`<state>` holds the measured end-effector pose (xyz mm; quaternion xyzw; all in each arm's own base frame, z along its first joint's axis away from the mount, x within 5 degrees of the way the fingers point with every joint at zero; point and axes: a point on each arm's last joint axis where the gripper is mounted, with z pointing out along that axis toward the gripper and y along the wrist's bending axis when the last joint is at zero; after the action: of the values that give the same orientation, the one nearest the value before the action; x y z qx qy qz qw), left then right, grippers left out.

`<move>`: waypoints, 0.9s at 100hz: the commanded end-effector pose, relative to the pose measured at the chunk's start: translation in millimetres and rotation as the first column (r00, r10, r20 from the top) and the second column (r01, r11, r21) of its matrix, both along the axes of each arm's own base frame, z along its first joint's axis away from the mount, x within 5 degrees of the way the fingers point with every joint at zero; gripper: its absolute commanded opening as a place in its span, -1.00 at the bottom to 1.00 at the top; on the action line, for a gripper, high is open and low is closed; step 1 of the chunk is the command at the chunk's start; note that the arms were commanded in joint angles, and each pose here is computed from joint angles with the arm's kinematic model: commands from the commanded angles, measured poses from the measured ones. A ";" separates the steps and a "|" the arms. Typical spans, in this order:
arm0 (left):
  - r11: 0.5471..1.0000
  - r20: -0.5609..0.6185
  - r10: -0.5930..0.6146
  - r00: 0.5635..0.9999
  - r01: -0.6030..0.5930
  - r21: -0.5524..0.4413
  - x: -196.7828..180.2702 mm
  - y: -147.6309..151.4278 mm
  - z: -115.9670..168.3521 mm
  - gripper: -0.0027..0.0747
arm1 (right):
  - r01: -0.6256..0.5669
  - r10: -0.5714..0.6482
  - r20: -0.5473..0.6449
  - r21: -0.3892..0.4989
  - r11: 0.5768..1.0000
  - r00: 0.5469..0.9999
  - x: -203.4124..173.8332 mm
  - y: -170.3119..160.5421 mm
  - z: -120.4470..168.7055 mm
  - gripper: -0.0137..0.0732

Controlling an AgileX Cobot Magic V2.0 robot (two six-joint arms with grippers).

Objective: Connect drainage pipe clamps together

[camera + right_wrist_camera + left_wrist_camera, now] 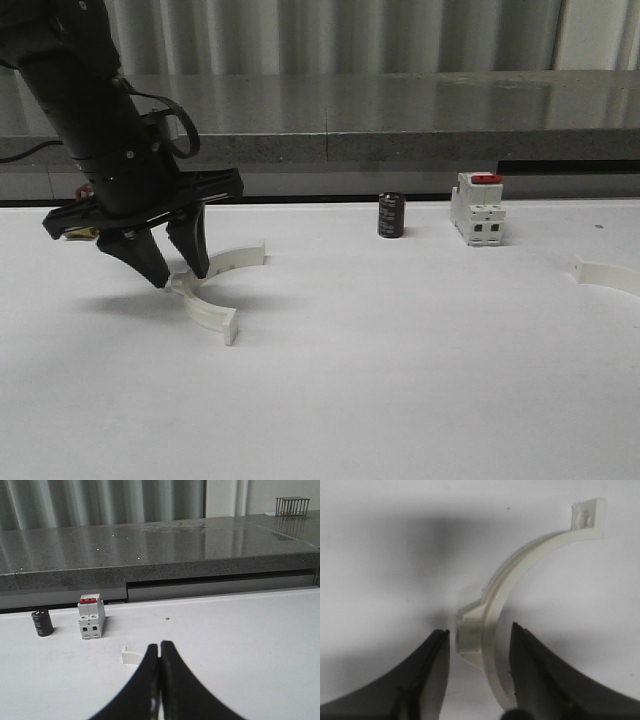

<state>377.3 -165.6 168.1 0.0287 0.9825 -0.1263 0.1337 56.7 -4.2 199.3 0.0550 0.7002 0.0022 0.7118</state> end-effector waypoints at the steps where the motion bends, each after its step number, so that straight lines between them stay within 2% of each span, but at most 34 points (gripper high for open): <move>1: 0.998 0.140 0.013 0.990 -0.004 -0.064 -0.7 -2.7 50.6 -0.20 | 0.008 -0.005 0.107 -0.021 1.000 0.994 -2.9 -0.2 13.3 -0.84; 14: 1.000 0.172 -0.015 0.985 0.019 -0.021 -9.6 8.2 76.1 -0.45 | 0.008 -0.005 0.107 -0.021 1.000 0.994 -2.9 -0.2 13.3 -0.84; 30: 1.000 0.221 0.016 0.975 -0.016 -0.004 -21.7 35.5 101.7 -0.99 | 0.008 -0.005 0.107 -0.021 1.000 0.994 -2.9 -0.2 13.3 -0.84; 50: 0.996 0.294 0.050 0.955 -0.068 0.053 -51.0 83.2 124.3 -0.99 | 0.008 -0.005 0.107 -0.021 1.000 0.994 -2.9 -0.2 13.3 -0.84; 66: 0.984 0.390 0.077 0.917 -0.133 0.119 -88.0 121.2 140.9 -0.99 | 0.008 -0.005 0.107 -0.021 1.000 0.994 -2.9 -0.2 13.3 -0.84; 82: 0.968 0.506 0.064 0.860 -0.178 0.179 -133.1 145.4 154.7 -0.99 | 0.008 -0.005 0.107 -0.021 1.000 0.994 -2.9 -0.2 13.3 -0.84; 90: 0.965 0.567 0.061 0.821 -0.194 0.177 -158.1 151.2 160.4 -0.99 | 0.008 -0.005 0.107 -0.021 1.000 0.994 -2.9 -0.2 13.3 -0.84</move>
<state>240.3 -20.0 306.0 0.0092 0.9406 0.0047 0.3392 56.7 -4.2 199.3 0.0550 0.7002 0.0022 0.7118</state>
